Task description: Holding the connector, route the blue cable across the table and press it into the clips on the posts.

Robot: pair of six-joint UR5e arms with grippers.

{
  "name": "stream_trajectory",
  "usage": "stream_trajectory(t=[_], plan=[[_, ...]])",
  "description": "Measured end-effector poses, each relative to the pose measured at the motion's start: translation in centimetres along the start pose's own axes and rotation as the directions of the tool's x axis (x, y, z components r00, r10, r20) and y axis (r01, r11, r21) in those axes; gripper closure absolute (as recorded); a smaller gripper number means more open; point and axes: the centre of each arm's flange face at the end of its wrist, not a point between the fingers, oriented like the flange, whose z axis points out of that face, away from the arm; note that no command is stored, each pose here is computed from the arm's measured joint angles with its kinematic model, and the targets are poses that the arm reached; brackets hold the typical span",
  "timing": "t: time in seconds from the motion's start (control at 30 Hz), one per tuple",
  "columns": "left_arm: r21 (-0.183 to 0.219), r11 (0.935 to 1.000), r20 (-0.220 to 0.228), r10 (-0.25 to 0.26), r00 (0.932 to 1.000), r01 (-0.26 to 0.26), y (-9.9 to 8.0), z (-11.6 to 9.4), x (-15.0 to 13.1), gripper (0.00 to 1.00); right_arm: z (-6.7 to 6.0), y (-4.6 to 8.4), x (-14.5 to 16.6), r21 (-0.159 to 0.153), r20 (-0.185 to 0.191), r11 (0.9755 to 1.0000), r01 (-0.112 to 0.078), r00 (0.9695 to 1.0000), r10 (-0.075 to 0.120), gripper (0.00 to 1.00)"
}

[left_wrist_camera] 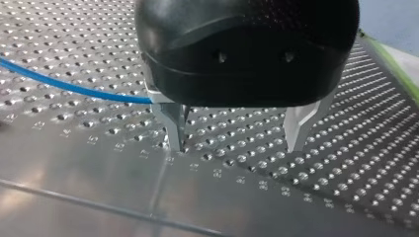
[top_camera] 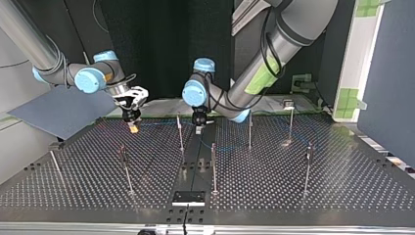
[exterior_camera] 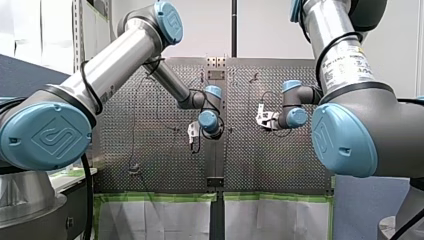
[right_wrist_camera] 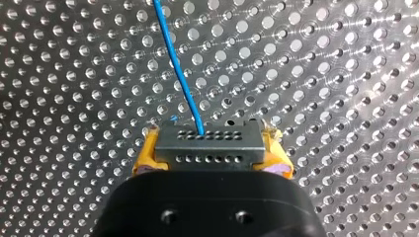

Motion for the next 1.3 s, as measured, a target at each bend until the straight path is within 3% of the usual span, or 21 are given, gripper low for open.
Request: stream_trajectory(t=[0.13, 0.57, 0.9, 1.3], plan=[[-0.002, 0.9999, -0.011, 0.010, 0.9999, -0.010, -0.7, -1.1, 0.0, 0.00, 0.0, 0.0, 0.0, 0.000, 0.002, 1.0000, 0.001, 1.0000, -0.001, 1.00], [0.007, 0.9999, 0.031, 0.010, 0.9995, -0.011, -2.3, -5.5, -2.4, 0.00, -0.1, 0.0, -0.1, 0.001, 0.005, 1.0000, 0.005, 1.0000, -0.005, 1.00], [0.030, 0.9967, -0.017, 0.076, 0.9969, -0.076, -4.8, -9.6, 0.5, 0.00, -0.2, 0.9, -0.1, -0.013, 0.009, 0.9999, -0.003, 1.0000, 0.003, 1.00], [0.096, 0.9942, 0.065, 0.042, 0.9970, -0.048, -9.8, -12.5, 0.9, 0.00, -0.4, 2.6, 0.2, -0.041, 0.011, 0.9991, -0.009, 0.9999, 0.009, 1.00]])
